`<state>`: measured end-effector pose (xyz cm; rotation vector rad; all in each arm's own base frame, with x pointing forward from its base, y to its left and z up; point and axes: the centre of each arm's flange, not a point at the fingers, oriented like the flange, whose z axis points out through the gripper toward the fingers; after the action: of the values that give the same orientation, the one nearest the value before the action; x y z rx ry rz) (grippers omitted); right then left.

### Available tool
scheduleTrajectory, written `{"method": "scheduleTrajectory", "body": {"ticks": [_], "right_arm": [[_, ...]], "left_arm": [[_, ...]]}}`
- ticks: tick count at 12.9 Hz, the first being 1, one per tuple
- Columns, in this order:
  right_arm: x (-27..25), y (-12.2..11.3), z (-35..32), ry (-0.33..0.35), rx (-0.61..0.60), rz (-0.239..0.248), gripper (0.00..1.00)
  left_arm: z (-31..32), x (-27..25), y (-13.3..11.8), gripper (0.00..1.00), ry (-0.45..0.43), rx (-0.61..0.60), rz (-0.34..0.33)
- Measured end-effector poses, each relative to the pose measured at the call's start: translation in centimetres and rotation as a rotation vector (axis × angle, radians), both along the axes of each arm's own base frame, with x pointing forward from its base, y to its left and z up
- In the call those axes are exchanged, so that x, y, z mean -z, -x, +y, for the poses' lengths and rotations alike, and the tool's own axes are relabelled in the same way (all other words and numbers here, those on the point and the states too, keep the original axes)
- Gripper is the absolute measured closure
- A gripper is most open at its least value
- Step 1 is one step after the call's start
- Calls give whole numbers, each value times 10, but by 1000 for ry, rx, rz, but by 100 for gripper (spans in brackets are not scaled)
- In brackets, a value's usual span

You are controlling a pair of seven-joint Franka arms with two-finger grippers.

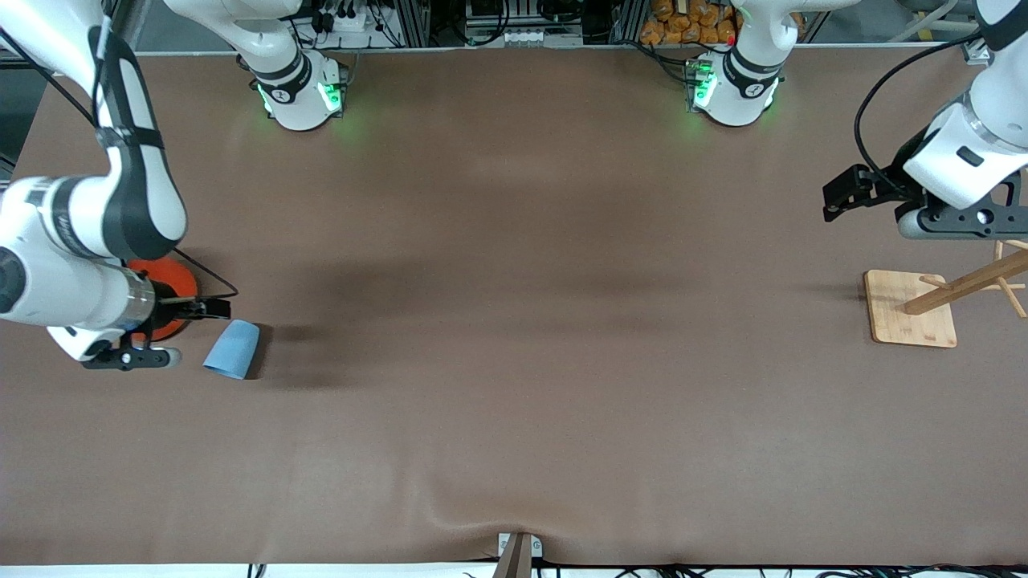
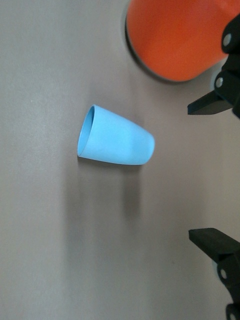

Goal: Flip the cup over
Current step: 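Reach the right gripper down to the blue cup lying on its side, then close the right gripper around the blue cup's body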

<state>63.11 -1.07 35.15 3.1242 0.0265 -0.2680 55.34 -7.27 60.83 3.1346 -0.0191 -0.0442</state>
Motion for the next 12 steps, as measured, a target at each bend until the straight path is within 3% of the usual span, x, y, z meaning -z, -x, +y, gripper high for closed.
{"method": "scheduleTrajectory", "body": {"ticks": [2,5,12], "right_arm": [[38,6,-1,1,-1,-18,0],[87,9,-16,-2,-16,-8,0],[154,8,-41,-7,-41,-12,0]], "left_arm": [[19,-5,-3,0,2,-19,-11],[24,-9,-3,0,3,24,-24],[22,-10,-8,0,6,39,-49]]}}
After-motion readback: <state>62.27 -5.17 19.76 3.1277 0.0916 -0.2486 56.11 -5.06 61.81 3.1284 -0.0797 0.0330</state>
